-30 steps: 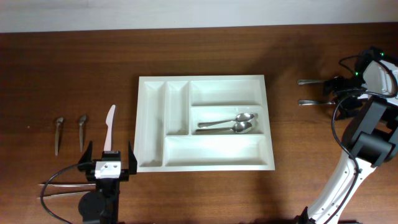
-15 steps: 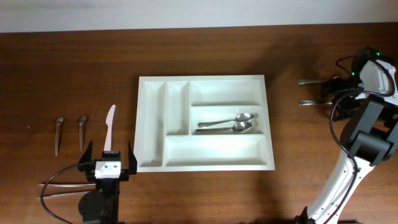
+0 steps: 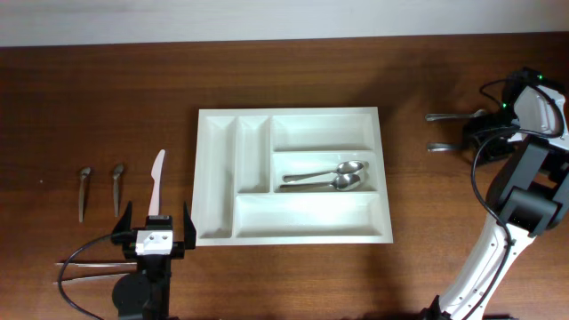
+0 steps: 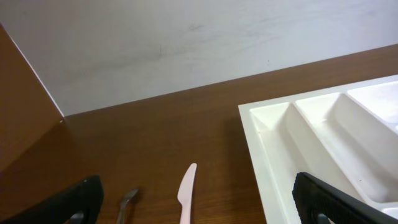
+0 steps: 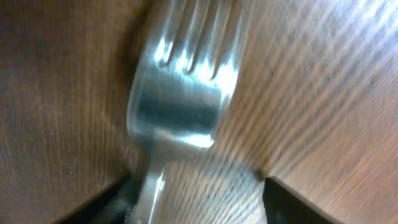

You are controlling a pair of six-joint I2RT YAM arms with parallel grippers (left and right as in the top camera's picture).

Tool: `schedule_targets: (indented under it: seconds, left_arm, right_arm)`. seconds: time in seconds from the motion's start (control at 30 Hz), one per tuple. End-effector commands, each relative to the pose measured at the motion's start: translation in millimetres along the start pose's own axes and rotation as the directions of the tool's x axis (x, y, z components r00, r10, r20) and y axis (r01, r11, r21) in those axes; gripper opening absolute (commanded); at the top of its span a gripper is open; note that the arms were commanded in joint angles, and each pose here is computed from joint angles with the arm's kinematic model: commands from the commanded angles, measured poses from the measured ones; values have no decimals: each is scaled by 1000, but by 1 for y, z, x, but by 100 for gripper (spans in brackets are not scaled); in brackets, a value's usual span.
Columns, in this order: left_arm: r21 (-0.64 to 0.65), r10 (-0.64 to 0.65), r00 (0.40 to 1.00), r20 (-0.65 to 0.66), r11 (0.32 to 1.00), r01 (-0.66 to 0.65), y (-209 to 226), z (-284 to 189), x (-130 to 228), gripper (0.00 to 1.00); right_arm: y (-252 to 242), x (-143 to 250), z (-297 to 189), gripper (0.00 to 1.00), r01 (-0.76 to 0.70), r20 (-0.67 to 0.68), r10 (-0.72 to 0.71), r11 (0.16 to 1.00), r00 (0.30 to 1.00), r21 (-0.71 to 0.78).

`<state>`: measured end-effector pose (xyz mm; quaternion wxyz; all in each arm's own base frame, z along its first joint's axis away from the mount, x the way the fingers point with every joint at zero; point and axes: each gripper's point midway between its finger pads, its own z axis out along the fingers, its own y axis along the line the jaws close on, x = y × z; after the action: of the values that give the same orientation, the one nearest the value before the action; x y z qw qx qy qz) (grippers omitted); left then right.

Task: Pack container
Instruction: 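Carry the fork into the tray's top right compartment and release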

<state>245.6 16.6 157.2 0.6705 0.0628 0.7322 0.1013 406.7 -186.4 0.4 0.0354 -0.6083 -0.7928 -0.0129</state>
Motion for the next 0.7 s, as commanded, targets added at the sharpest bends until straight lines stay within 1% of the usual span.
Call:
schedule_targets:
  seconds: [0.0,0.07,0.23,0.27,0.43,0.53,0.67]
  left_arm:
    - [-3,5,1000,-1,1000,-5,0,0,1,99]
    - [-3,5,1000,-1,1000,-5,0,0,1,99]
    - [-3,5,1000,-1,1000,-5,0,0,1,99]
    - [-3,5,1000,-1,1000,-5,0,0,1,99]
    - [-3,5,1000,-1,1000,-5,0,0,1,99]
    - [-3,5,1000,-1,1000,-5,0,0,1,99]
    - [-3,5,1000,-1,1000,-5,0,0,1,99]
  right_arm:
    - [-5,-1,15,48,-4,8,4,999,1000,50]
    - [-5,-1,15,33,-4,8,4,999,1000,50]
    - [-4,-1,14,7,-3,9,3,999,1000,48]
    - [-4,-1,14,4,-3,8,3,999,1000,48]
    - [0,1,7,4,-14,-7,14,999,1000,34]
    - [3,3,-5,4,-54,-15,54,998,998,25]
    - [23,14,-32,4,-65,-35,64,997,997,-30]
